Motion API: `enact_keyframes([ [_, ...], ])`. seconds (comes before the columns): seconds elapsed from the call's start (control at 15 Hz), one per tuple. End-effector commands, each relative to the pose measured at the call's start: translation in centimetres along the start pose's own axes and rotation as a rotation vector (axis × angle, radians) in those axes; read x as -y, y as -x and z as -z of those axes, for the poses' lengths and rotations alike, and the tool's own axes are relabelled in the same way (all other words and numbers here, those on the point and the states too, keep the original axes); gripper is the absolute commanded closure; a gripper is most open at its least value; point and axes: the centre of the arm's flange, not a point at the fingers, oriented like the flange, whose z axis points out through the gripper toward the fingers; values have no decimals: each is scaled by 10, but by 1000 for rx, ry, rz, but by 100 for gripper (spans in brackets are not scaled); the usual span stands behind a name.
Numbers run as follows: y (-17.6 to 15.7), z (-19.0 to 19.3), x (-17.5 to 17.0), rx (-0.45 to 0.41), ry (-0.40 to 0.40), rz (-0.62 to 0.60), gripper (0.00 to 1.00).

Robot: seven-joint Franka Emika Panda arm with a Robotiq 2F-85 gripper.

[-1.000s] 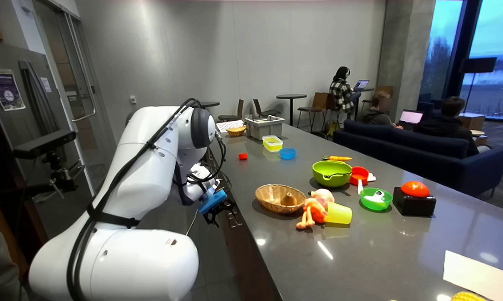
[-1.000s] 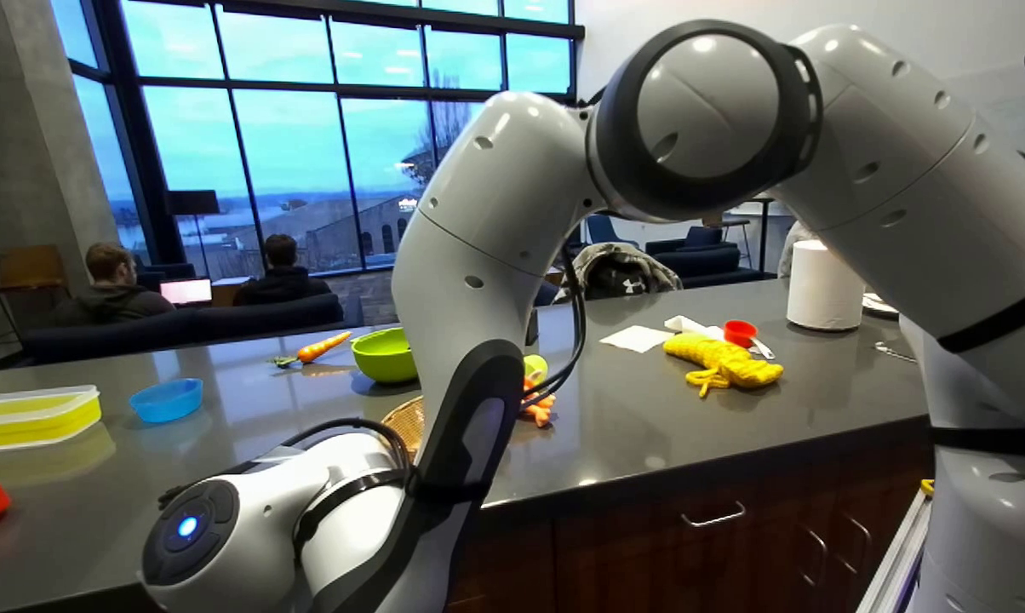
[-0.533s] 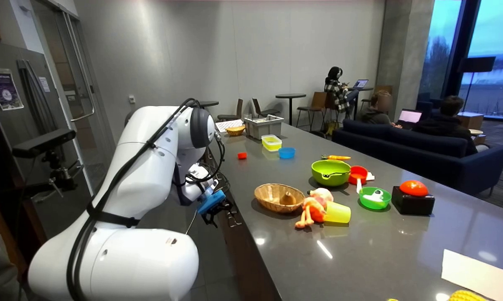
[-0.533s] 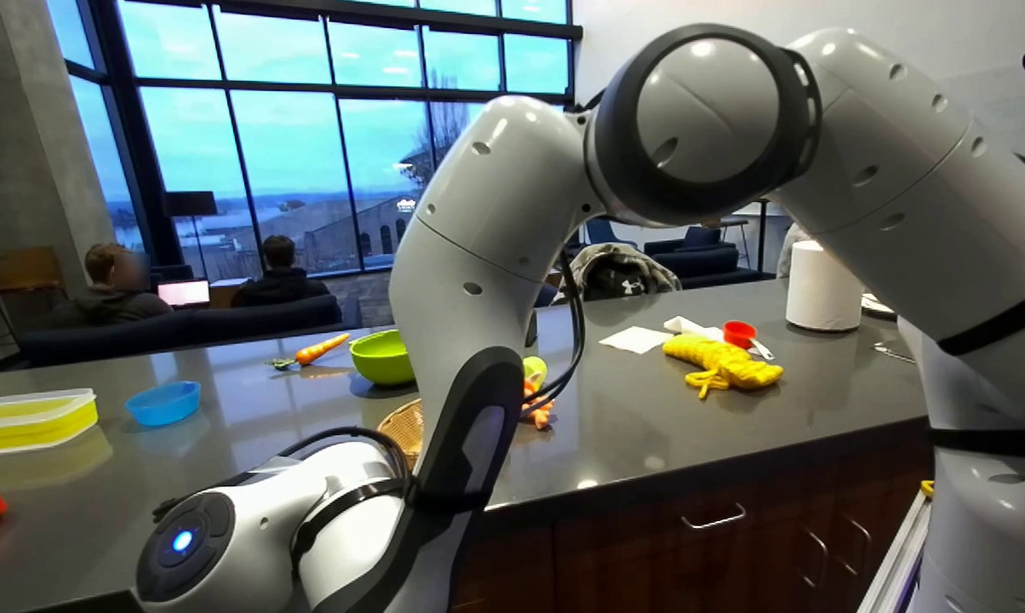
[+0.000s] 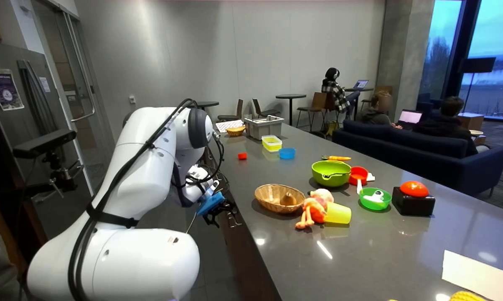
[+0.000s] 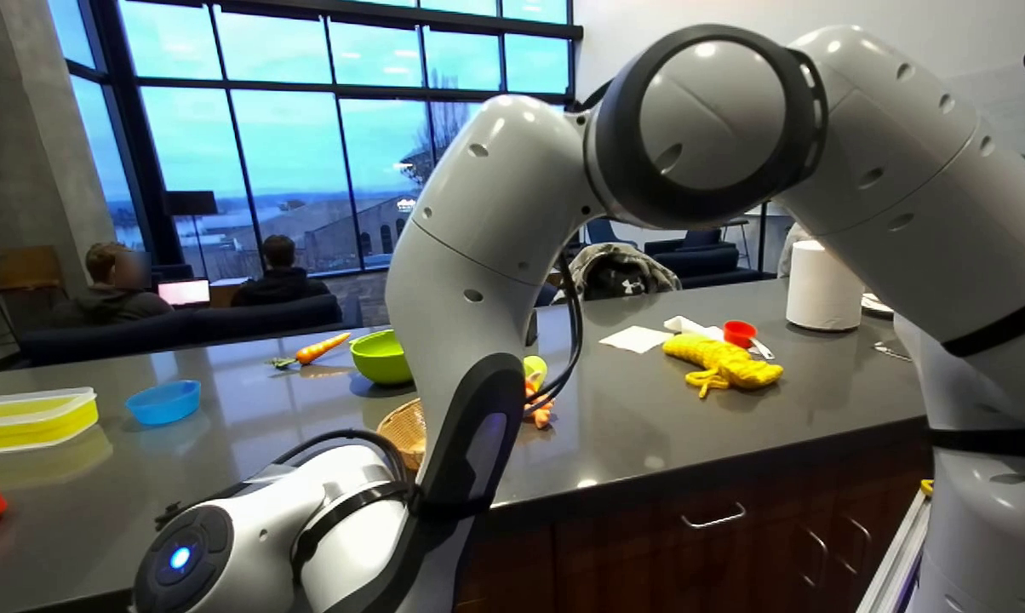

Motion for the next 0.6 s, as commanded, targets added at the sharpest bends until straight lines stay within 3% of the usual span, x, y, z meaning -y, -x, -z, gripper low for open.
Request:
enact_keyframes([
  [0.0, 6, -4, -7, 23, 146, -70, 0],
  [0.27, 8, -14, -6, 32, 240, -111, 0],
  [0.53, 8, -30, -3, 23, 253, -138, 0],
])
